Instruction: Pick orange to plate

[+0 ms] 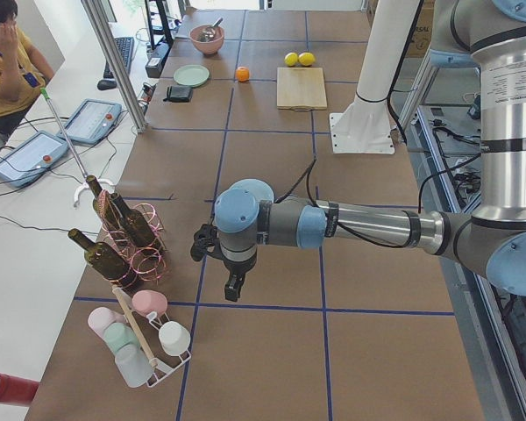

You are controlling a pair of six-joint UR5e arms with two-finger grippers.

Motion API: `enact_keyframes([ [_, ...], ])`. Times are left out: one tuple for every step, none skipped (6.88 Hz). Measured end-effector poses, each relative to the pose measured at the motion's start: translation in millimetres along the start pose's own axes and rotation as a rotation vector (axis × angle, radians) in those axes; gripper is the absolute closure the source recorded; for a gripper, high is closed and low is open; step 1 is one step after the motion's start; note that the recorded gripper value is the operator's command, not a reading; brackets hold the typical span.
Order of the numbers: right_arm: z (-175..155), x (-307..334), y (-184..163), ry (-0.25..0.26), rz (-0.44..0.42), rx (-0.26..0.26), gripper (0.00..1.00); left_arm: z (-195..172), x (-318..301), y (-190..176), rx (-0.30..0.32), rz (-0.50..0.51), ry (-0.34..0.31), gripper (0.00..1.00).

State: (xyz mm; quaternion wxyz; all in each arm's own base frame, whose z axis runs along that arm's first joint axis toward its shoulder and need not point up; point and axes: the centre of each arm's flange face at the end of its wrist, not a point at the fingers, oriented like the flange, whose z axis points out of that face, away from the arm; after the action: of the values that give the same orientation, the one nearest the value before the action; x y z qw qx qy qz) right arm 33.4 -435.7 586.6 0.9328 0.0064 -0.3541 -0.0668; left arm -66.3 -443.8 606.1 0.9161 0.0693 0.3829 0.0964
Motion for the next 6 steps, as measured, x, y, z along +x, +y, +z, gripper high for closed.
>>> enact_keyframes([
  [0.8,-2.1,-1.6,-0.001,-0.004,-0.002,0.00,-1.4,0.9,-0.9,0.003,0.003,-0.003,0.00],
  [2.4,-5.5,-3.0,-0.003,-0.011,-0.005,0.00,-3.7,2.5,-1.6,0.007,0.007,-0.006,0.00],
  [1.9,-12.6,-8.6,-0.003,-0.027,-0.003,0.00,-5.2,3.6,-3.2,0.011,0.011,-0.010,0.00],
  [-4.1,-24.0,-22.0,-0.001,-0.053,0.011,0.00,-10.4,5.2,-12.3,0.023,0.028,-0.037,0.00],
  [-14.6,-35.6,-37.4,0.003,-0.080,0.037,0.00,-27.3,13.1,-31.9,0.059,0.070,-0.099,0.00],
  [-23.1,-43.4,-47.9,0.004,-0.095,0.065,0.00,-49.5,26.8,-54.4,0.122,0.131,-0.161,0.00],
])
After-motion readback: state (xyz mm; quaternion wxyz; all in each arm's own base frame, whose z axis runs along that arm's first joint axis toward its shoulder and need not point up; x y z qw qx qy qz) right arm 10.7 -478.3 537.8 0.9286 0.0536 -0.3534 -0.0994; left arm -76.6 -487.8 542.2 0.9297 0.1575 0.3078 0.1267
